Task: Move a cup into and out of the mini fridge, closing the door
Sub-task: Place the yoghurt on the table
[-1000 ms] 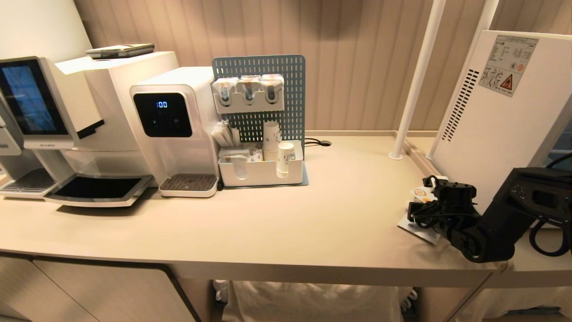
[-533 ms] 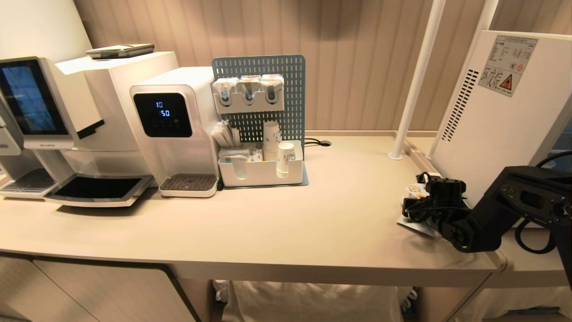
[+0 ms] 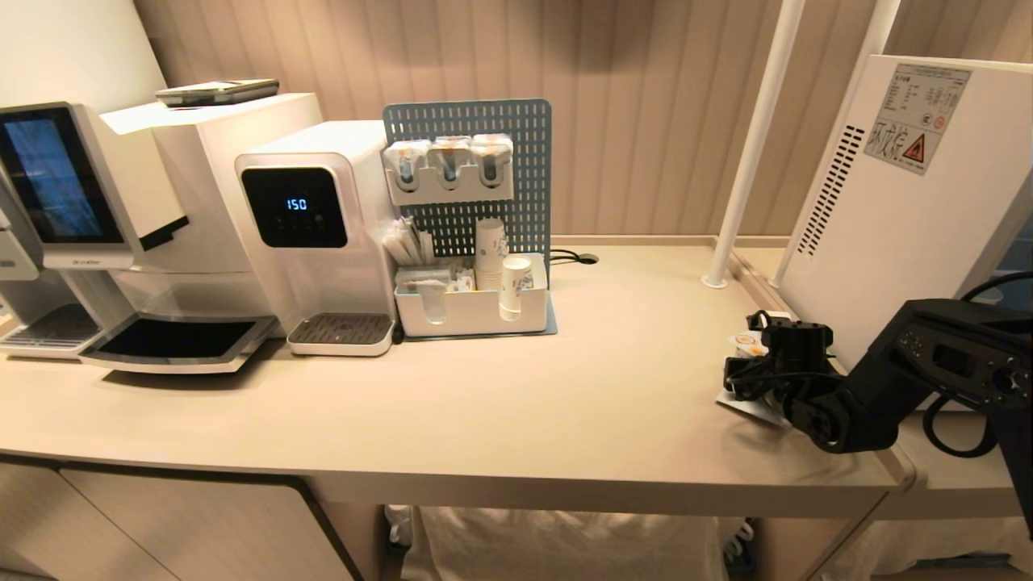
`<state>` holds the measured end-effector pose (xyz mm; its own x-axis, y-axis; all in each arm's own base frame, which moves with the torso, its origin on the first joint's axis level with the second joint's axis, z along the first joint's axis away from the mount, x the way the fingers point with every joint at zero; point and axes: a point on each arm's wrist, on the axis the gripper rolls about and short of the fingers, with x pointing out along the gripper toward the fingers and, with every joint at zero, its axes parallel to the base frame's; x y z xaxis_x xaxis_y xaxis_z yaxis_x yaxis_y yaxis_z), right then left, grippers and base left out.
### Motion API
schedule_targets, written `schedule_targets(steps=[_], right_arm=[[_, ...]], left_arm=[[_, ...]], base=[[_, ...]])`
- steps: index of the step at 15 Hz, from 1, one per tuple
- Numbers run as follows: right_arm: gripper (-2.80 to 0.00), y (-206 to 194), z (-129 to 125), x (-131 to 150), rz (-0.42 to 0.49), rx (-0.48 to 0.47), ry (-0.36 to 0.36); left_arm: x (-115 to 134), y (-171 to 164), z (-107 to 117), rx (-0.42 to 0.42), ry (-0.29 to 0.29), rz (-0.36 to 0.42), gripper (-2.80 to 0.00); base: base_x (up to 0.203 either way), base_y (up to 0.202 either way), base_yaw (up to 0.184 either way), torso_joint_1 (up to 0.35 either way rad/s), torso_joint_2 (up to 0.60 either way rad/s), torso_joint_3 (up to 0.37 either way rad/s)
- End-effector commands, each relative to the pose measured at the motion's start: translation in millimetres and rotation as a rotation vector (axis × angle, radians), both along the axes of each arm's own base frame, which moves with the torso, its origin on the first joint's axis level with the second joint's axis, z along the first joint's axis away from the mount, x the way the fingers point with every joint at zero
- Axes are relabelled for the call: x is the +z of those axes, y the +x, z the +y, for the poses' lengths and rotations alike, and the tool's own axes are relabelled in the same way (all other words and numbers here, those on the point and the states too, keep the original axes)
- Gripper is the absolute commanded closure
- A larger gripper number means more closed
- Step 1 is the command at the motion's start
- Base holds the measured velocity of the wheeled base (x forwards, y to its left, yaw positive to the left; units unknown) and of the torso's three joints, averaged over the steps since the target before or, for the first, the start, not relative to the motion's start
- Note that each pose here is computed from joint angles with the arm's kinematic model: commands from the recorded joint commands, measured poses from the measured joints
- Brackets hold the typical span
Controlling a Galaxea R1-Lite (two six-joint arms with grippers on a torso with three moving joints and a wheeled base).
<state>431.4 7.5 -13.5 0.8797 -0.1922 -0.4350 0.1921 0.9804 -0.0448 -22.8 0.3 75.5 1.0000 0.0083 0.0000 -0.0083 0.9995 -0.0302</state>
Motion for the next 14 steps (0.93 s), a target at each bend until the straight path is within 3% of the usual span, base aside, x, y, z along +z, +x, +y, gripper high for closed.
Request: schedule_targets(steps=[1,2,3,8,14], right_arm=[[0.00,-0.7,0.1,1.4,-0.001,-0.001,-0.001],[-2.51,-0.4,-0.4,1.6,-0.002,-0.003,0.000],[-2.80,-0.2,-0.5,3.1,-0.006,-0.005,0.003],[-2.80,-13.7,-0.2,16.6,-0.013,-0.004,0.011],[-2.80,-72.1,11.5,73.2,-0.039,0.050,0.025]], left_arm=[[-0.4,0.2,0.0,0.001,0.000,0.003,0.00],[-0.4,0.2,0.0,0.001,0.000,0.003,0.00],[-0.4,0.2,0.0,0.001,0.000,0.003,0.00],[-0.4,0.2,0.0,0.001,0.000,0.003,0.00],[-0.4,0.2,0.0,0.001,0.000,0.003,0.00]], base=[[0.000,0.000,0.000,0.000,0.00,0.000],[0.000,0.000,0.000,0.000,0.00,0.000],[0.000,0.000,0.000,0.000,0.00,0.000],[0.000,0.000,0.000,0.000,0.00,0.000],[0.000,0.000,0.000,0.000,0.00,0.000]])
